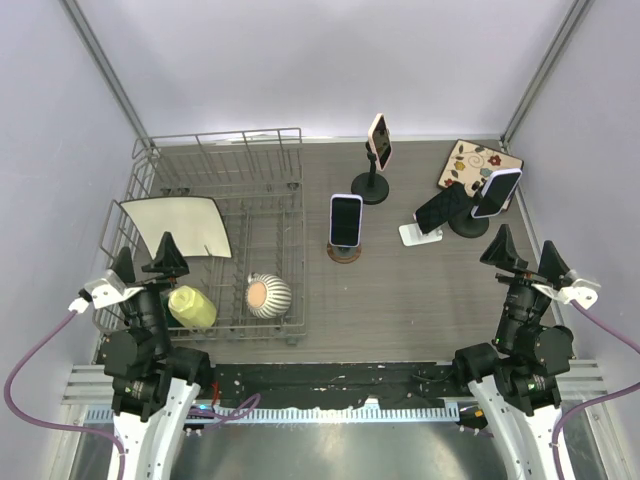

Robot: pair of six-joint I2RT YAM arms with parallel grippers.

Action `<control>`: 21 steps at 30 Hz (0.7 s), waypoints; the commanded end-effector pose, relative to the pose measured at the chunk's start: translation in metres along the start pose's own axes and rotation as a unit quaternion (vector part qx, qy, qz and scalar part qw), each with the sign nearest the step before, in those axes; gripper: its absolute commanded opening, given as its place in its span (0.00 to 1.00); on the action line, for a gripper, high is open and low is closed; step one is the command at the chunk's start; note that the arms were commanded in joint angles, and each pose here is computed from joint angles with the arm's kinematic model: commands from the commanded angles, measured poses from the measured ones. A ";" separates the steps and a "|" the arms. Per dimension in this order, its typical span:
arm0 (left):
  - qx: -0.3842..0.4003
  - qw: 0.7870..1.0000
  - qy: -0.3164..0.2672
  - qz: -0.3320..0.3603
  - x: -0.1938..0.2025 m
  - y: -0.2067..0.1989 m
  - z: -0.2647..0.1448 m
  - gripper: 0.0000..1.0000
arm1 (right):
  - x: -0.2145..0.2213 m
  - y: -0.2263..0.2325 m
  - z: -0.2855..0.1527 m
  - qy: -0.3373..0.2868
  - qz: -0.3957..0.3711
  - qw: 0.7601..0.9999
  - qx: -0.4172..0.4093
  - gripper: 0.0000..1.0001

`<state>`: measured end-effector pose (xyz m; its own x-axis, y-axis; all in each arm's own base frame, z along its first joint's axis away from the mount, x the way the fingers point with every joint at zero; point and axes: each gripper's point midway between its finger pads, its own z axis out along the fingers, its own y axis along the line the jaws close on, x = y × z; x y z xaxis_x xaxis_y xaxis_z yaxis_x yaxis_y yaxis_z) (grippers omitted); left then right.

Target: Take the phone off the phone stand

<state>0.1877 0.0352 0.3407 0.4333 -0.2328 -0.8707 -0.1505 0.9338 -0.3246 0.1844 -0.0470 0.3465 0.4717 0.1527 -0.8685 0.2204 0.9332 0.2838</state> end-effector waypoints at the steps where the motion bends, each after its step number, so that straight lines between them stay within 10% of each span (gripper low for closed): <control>1: -0.009 0.999 -0.027 -0.044 -0.022 0.000 -0.003 1.00 | -0.011 -0.001 0.000 -0.015 0.020 1.000 0.006 0.98; 13: -0.171 0.972 0.126 -0.099 0.008 0.029 -0.008 1.00 | -0.005 0.006 -0.002 0.005 0.031 0.999 -0.011 0.98; 21: -0.256 0.916 0.274 -0.145 0.034 0.031 -0.046 1.00 | 0.003 0.019 -0.004 0.018 0.040 0.998 -0.042 0.98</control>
<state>0.1797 0.0491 0.3126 0.1607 -0.5786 -0.7996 -0.4292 0.6886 -0.5845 0.1895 -0.0348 0.3378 0.4352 0.2071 -0.8762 0.1634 0.9389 0.3030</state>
